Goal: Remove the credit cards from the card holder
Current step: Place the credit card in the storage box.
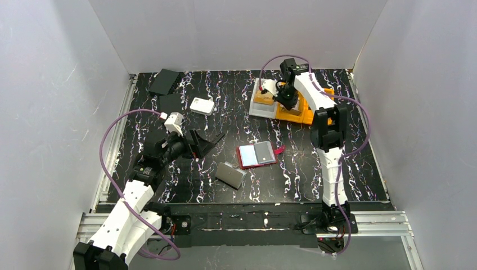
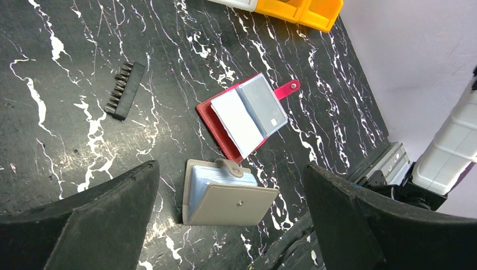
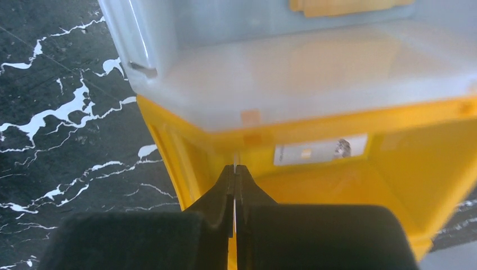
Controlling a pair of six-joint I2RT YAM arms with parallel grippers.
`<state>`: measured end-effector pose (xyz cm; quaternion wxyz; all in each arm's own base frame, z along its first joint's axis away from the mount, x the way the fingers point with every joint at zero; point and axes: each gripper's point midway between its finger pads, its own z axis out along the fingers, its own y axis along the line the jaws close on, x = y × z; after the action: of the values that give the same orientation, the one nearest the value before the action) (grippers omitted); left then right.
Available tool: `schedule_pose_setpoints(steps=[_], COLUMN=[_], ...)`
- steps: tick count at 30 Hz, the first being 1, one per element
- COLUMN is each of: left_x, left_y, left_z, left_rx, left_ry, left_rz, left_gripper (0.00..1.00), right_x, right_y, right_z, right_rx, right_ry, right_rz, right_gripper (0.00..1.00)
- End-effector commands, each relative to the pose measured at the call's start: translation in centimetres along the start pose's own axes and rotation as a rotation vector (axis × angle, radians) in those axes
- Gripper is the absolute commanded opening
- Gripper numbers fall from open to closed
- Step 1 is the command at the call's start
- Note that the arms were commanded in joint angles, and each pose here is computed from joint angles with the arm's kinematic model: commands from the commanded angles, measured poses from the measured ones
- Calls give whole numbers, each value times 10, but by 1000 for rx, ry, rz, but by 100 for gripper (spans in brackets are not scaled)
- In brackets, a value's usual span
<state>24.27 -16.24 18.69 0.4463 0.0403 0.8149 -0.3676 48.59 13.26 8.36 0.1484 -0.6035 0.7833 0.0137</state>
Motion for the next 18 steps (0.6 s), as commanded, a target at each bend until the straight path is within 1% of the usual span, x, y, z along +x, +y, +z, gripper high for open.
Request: schedule_pose_setpoints(steps=[1, 4, 7, 8, 11, 12, 15, 18], left_x=[0, -3, -2, -2, -2, -2, -1, -1], left_y=[-3, -5, -5, -5, -5, -5, -5, -5], left_z=[0, 2, 2, 1, 1, 1, 0, 0], left_rx=[24, 37, 40, 40, 40, 40, 39, 37], left_ry=[-3, -20, -20, -20, -20, -20, -19, -19], left_rz=[-4, -1, -6, -6, -6, -6, -7, -7], left_gripper=[98, 98, 98, 98, 98, 98, 98, 98], right_x=[5, 6, 4, 7, 6, 5, 5, 3], right_y=[14, 12, 3, -2, -17, -21, -35, -49], right_z=[17, 22, 23, 23, 18, 18, 17, 14], right_rx=[-71, -59, -10, 18, 100, 124, 187, 248], right_ry=[52, 74, 69, 88, 90, 88, 99, 96], right_rz=[-67, -80, -74, -71, -62, -58, -44, -25], right_gripper=[2, 6, 18, 22, 32, 35, 36, 42])
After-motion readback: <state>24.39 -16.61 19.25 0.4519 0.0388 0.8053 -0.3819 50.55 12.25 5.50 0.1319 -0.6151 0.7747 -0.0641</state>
